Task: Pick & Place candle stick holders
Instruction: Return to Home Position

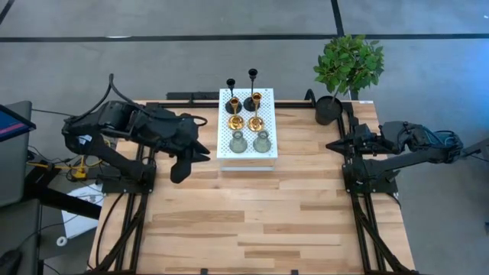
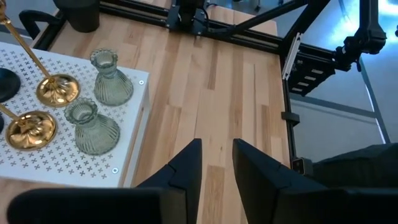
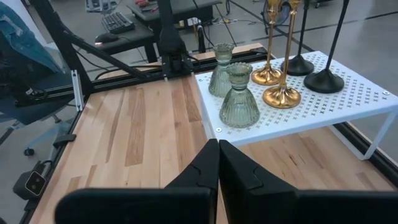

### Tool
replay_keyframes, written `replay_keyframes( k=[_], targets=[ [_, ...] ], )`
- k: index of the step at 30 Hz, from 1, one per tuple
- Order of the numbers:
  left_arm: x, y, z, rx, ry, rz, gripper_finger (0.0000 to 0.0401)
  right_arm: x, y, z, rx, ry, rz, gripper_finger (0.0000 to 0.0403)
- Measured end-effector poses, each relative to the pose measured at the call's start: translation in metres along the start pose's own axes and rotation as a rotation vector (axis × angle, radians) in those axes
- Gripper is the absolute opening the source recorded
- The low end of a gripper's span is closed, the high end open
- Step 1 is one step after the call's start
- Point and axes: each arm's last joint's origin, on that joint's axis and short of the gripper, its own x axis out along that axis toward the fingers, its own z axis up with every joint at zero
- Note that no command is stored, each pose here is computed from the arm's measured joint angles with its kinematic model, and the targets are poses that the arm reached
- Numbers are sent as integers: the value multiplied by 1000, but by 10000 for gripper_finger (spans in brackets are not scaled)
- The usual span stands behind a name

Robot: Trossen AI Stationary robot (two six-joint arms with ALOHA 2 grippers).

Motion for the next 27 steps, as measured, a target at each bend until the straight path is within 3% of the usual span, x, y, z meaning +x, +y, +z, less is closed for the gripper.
replay_keyframes(
  k=[6,17,23,27],
  targets=[
    [0,-1,2,-3,-25,-7,89,0,0,0,0,0,1,0],
    [0,0,3,95,-32,-2,89,0,0,0,47,0,3,0],
    [-34,6,-2,161,-123,-20,89,-9,-2,-1,58,-37,16,0],
    [-53,8,-14,246,-212,-142,89,-24,-6,-2,66,-97,61,0]
  ],
)
